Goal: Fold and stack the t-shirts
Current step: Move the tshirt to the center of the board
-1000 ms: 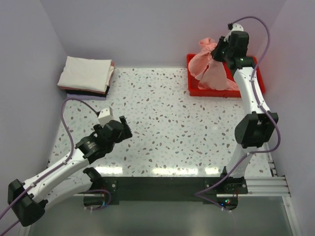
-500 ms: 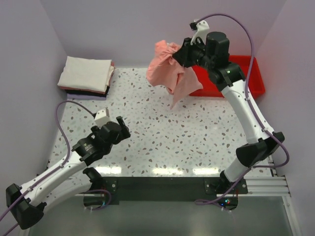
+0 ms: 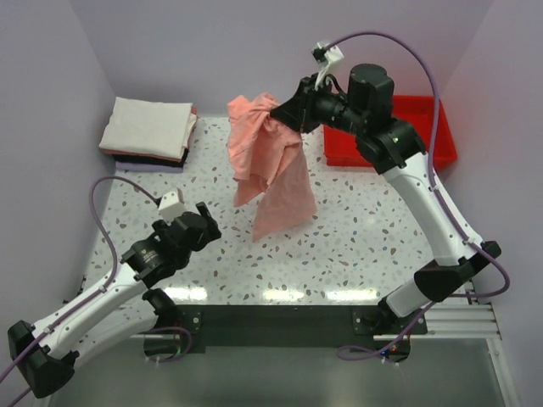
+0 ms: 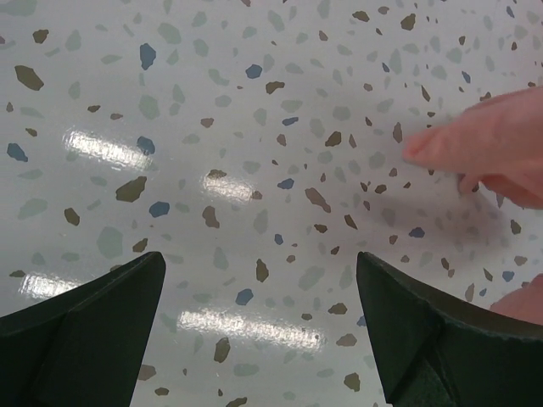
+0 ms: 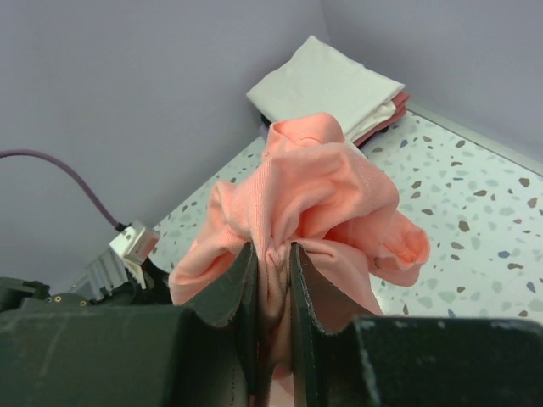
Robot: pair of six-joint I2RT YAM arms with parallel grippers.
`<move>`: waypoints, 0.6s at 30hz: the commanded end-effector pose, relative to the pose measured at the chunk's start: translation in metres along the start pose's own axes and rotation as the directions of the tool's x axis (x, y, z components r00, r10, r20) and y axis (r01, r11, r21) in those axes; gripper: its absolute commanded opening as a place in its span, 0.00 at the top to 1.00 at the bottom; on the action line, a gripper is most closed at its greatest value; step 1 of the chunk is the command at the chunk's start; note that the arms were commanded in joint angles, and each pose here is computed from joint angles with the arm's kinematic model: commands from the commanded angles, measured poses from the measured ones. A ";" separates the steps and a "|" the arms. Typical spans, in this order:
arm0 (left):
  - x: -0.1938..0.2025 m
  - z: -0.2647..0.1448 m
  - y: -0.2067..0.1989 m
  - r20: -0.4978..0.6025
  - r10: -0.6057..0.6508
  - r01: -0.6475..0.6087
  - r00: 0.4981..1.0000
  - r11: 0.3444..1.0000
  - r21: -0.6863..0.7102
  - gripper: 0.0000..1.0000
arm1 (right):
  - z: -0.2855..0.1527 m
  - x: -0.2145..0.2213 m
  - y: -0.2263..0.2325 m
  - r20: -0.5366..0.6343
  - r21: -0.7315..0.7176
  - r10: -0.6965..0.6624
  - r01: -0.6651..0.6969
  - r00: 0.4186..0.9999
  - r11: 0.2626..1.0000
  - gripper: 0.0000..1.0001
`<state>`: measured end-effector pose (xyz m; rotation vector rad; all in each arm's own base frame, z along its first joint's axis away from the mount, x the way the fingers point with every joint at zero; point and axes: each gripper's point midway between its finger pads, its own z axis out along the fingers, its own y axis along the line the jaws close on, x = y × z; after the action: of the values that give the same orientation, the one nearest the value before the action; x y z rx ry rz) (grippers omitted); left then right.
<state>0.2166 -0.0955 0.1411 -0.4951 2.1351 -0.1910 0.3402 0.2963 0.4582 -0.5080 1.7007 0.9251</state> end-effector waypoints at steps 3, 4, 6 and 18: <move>-0.011 -0.005 0.000 0.034 -0.040 0.040 0.999 0.999 -0.003 0.00 | -0.023 -0.017 0.031 0.067 -0.082 0.012 -0.007 0.998 0.997 0.98; -0.009 -0.004 0.001 0.030 -0.045 0.045 0.999 0.999 -0.005 0.00 | -0.031 -0.017 0.032 0.080 -0.075 0.012 -0.006 0.997 0.997 0.97; -0.007 -0.003 0.002 0.026 -0.045 0.046 0.999 0.999 -0.011 0.00 | -0.024 0.018 0.016 0.038 -0.041 0.062 -0.060 0.997 0.997 0.95; 0.016 0.015 -0.012 -0.052 0.016 -0.016 0.998 1.000 0.005 0.00 | -0.078 0.293 -0.183 -0.170 0.526 0.561 -0.407 0.810 0.746 0.81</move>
<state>0.2156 -0.0999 0.1237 -0.4850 2.2038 -0.1471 0.3275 0.1828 0.1660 -0.0029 2.2873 0.7180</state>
